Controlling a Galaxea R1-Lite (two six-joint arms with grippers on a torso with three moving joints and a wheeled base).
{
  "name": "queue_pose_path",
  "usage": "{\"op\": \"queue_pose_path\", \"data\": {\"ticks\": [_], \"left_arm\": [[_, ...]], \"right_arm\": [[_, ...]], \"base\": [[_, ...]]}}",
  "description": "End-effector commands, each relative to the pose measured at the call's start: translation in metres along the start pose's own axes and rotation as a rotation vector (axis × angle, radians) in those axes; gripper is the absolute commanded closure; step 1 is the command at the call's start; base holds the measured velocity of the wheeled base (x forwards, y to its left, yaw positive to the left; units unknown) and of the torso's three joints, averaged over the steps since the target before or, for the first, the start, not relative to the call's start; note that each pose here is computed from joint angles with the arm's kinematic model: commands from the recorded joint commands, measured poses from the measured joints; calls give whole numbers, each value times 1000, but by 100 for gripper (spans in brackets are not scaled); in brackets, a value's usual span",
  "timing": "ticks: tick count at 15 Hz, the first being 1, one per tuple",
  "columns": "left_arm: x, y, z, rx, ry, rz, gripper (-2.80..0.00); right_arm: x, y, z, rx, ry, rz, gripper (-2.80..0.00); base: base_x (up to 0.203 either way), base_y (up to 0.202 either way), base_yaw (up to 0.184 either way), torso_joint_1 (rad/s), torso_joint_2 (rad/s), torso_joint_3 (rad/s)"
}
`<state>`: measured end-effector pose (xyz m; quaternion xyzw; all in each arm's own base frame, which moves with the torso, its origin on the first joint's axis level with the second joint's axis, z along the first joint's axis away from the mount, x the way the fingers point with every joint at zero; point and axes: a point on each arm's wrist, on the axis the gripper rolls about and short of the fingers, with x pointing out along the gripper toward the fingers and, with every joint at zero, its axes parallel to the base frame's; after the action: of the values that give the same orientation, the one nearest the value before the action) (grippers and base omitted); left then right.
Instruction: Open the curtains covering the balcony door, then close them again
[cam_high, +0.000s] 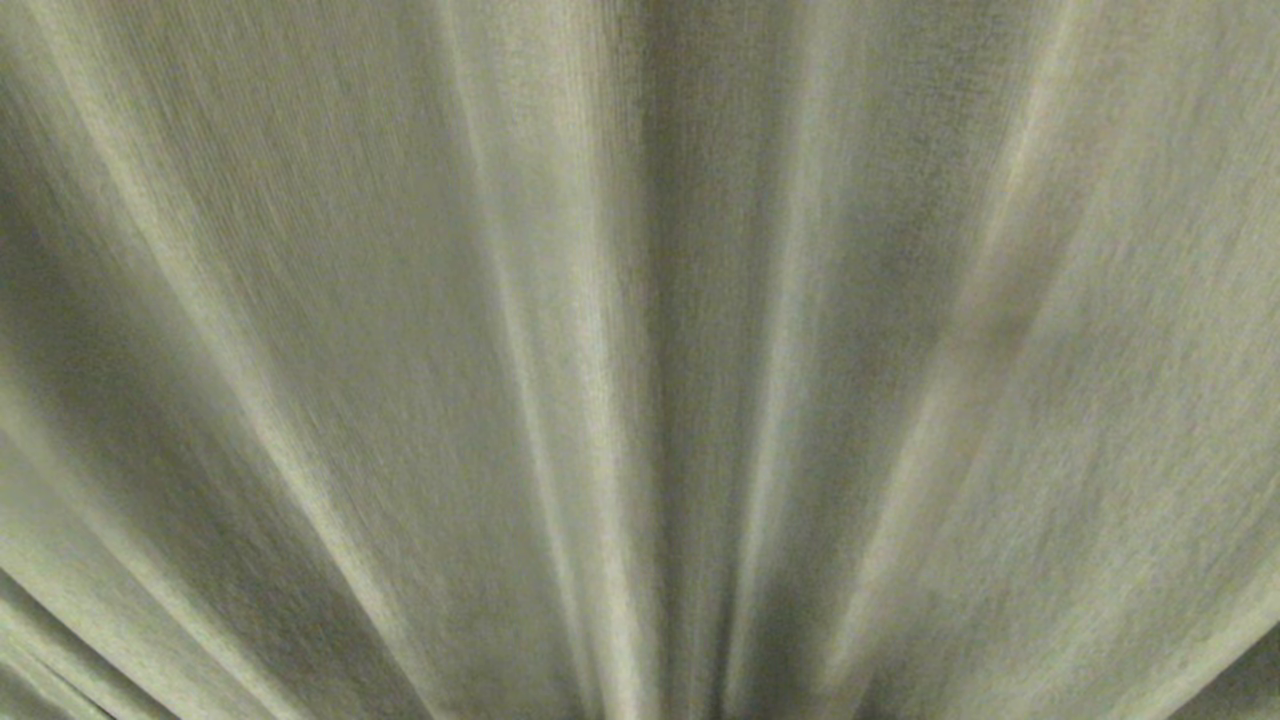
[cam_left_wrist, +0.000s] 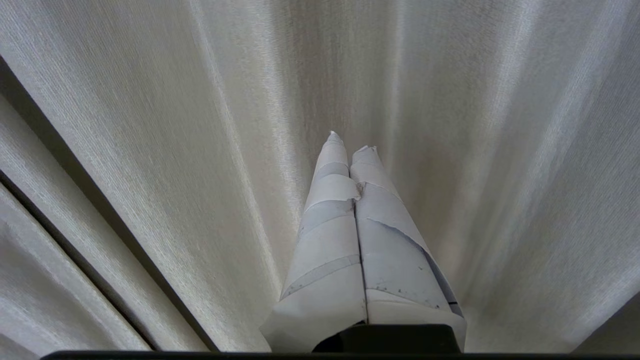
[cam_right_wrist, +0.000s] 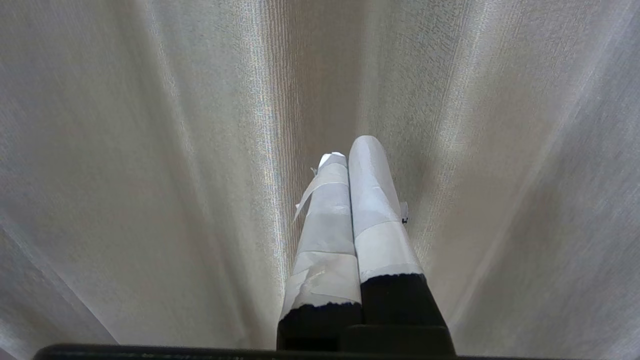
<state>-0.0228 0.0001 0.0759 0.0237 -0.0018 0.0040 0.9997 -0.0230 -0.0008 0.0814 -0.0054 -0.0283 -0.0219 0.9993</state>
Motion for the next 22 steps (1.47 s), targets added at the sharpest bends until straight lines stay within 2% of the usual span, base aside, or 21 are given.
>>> {"op": "queue_pose_path", "data": {"ticks": [1,22], "left_arm": [[0,0,0,0,-1,1,0],[0,0,0,0,-1,0,0]], "right_arm": [[0,0,0,0,-1,-1,0],[0,0,0,0,-1,-1,0]], "base": [[0,0,0,0,0,0],[0,0,0,0,0,0]]}}
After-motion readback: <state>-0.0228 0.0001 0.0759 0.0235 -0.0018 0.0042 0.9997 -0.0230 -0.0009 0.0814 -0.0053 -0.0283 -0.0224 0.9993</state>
